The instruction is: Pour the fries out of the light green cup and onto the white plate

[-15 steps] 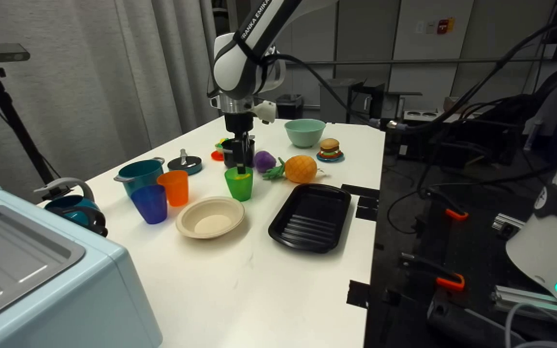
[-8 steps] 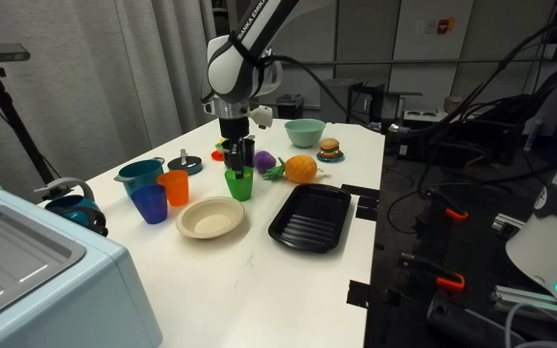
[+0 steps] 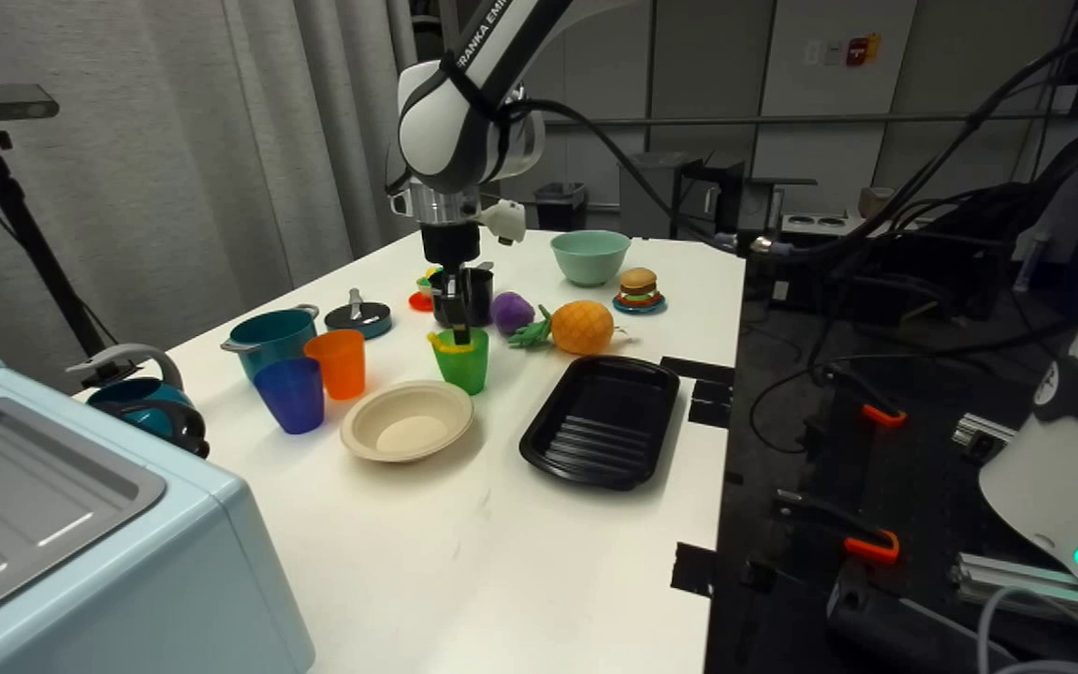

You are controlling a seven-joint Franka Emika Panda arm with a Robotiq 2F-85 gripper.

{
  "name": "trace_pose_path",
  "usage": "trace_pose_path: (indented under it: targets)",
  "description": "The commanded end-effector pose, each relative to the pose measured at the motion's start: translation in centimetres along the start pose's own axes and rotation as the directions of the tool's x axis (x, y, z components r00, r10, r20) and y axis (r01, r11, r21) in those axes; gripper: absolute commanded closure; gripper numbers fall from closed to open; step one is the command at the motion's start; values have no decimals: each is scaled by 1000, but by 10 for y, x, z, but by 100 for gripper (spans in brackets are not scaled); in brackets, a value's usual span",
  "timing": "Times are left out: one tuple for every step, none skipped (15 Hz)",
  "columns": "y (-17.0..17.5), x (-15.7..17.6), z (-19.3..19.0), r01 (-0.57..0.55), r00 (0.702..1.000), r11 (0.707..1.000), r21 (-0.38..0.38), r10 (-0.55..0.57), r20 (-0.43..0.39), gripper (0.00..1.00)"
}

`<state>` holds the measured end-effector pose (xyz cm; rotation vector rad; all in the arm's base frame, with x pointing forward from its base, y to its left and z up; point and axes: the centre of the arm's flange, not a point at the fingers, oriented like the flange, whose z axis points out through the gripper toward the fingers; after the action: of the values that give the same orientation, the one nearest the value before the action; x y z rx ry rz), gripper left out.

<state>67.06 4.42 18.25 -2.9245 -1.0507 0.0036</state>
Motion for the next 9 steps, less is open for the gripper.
trace_pose_path:
  targets:
    - [-5, -5, -5, 4, 1000, 1000, 1, -4, 14, 100]
    - [-5, -4, -6, 3, 1000, 1000, 0, -3, 12, 100]
    - [-5, -5, -5, 2, 1000, 1000, 0, -2, 12, 99]
    - [-5, -5, -5, 1, 1000, 1000, 1, -1, 12, 99]
    - [-5, -5, -5, -4, 1000, 1000, -1, 4, 11, 99]
    - [-5, -5, -5, -15, 1000, 1000, -7, 15, 10, 99]
    - [-6, -5, -6, -33, 999, 999, -13, 34, 9, 99]
    - [-6, -6, -5, -46, 999, 999, -23, 46, 1, 99]
    - [-5, -6, -6, -62, 998, 997, -37, 61, -8, 99]
